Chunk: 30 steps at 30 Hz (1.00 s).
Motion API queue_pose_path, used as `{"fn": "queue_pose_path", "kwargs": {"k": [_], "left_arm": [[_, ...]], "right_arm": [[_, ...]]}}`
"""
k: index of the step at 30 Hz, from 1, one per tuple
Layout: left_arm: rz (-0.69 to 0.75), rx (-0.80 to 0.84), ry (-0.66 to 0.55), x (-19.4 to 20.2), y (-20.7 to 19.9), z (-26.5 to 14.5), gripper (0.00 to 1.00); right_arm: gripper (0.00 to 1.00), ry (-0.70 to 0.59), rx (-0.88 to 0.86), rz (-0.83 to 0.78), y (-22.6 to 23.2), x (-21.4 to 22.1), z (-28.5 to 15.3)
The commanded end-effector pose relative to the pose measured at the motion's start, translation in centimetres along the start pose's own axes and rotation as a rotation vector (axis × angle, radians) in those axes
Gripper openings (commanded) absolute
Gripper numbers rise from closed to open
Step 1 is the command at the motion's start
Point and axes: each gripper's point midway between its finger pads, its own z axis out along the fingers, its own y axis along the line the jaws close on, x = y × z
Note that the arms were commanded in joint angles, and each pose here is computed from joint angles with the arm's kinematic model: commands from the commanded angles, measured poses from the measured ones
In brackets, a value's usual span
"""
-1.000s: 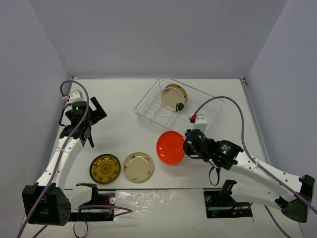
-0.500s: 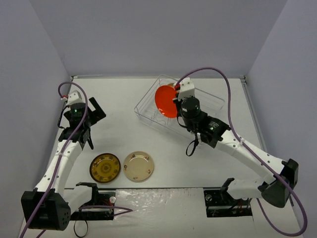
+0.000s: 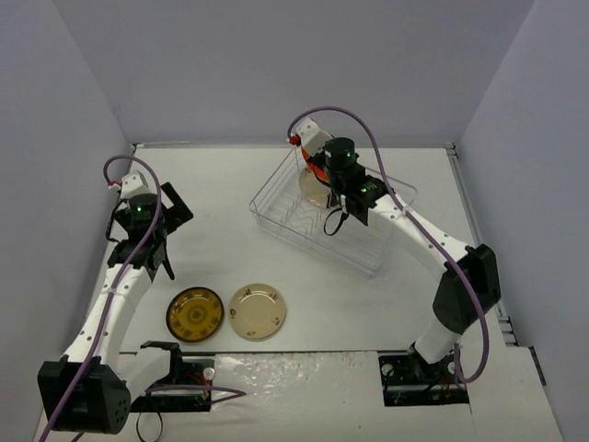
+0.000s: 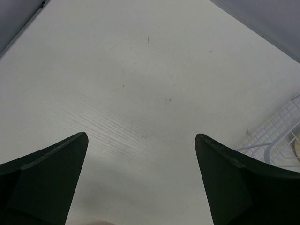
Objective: Load the plates into the dish rack
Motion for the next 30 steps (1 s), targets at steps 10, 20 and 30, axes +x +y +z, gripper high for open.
{"fn": "queue_pose_path", "kwargs": {"k": [10,20,30], "left_arm": [[-0.003,-0.034,-0.037,-1.6,-0.1,1.1,0.97],[-0.002,-0.052,-0.038,-1.7,0.2,0.9,0.97],[-0.002,-0.059,-0.037,-1.6,0.4,0.9,0.97]], "right_arm": [[0.00,-0.097,-0.101,-0.339,-0.1,-3.2,4.1],[0.00,-0.081,-0.157,-0.344,2.2,-1.6,5.0],[0.00,-0.045,-0.187,-0.319,4.7,0.6,6.2]]}}
